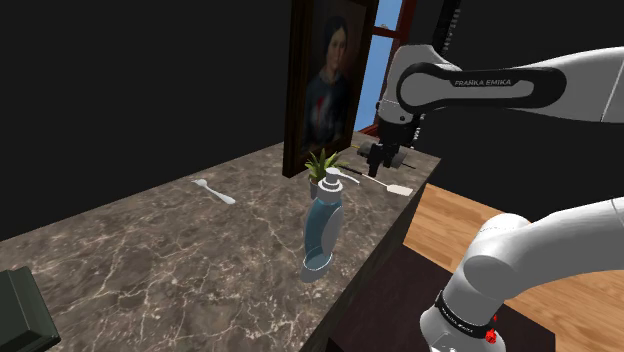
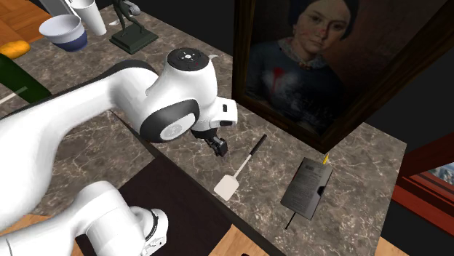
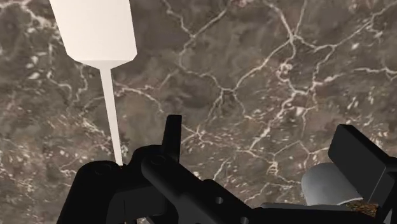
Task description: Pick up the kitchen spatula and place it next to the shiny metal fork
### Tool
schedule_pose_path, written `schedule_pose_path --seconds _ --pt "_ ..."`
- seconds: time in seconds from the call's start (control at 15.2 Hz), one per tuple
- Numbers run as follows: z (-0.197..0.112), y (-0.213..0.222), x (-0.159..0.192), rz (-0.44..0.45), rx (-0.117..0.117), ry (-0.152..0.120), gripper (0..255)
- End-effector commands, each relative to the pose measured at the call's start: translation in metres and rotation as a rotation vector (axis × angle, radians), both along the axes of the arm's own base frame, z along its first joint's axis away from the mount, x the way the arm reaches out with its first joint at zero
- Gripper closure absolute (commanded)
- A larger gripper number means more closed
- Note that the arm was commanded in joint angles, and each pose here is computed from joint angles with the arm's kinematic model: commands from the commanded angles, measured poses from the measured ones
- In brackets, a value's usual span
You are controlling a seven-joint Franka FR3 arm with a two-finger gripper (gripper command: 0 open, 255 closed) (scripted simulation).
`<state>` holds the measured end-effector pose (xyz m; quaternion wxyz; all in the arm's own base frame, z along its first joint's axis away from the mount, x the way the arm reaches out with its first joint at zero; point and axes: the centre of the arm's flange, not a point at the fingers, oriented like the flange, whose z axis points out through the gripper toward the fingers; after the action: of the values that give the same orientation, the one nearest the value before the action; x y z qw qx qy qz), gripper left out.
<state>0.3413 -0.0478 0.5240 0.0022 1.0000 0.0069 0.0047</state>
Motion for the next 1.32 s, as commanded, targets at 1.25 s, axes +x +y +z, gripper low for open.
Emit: schedule_pose_path --seconds 1.25 --pt "-0.086 -0.112 0.061 0.066 0.008 -0.057 0"
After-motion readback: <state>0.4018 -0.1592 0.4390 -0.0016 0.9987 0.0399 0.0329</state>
